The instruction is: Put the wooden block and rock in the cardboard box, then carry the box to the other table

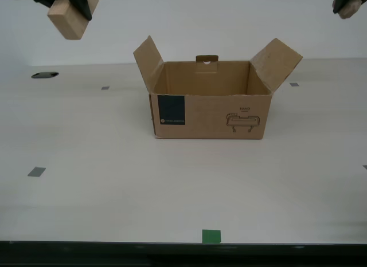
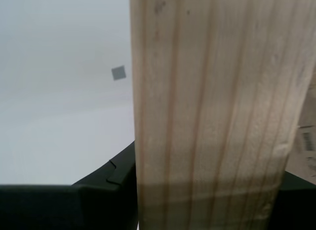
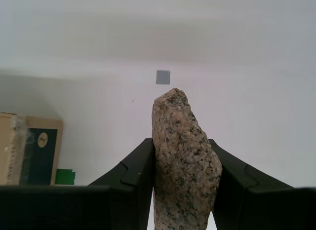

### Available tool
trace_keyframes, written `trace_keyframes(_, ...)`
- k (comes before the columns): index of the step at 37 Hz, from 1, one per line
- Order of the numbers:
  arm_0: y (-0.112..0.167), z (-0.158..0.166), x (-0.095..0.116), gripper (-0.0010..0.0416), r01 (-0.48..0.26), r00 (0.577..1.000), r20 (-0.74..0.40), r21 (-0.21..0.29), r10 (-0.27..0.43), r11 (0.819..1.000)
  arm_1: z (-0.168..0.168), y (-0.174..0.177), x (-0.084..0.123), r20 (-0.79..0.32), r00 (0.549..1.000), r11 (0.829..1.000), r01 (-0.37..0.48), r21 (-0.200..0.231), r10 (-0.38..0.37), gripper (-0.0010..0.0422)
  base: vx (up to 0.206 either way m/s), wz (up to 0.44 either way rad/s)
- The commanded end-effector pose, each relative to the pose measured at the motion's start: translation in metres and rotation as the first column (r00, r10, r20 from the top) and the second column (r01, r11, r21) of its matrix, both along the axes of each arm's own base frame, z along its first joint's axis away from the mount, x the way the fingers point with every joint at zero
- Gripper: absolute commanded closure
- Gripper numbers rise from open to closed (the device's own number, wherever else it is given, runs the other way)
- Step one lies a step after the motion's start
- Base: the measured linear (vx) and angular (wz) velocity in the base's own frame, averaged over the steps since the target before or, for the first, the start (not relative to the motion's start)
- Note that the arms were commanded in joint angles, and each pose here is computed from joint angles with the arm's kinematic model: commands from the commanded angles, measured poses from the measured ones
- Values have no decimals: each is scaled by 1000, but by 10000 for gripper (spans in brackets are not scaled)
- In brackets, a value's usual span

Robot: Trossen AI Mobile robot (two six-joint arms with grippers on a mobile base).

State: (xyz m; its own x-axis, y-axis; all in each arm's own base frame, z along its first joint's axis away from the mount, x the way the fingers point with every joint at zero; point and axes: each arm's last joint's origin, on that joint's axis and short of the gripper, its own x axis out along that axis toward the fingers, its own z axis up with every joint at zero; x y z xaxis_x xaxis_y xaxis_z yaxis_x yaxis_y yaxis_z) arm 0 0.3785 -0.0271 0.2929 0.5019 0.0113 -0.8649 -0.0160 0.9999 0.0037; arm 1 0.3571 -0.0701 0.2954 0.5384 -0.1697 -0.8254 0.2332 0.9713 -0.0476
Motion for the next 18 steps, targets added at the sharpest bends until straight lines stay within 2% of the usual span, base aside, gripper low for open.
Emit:
trace_keyframes(1,4,14,-8,407,-5,999,38,7,5,1000,11,-10,0,32,999,999,41,0,-41,413,0,0)
trace_keyframes(11,18,52,-32,407,-40,989,144,13,38,999,32,-33,-3,101,986,991,134,5,-134,413,0,0)
trace_keyframes(18,31,71,-47,407,-111,974,208,66,95,992,38,-47,-7,114,970,973,221,-60,-214,413,0,0)
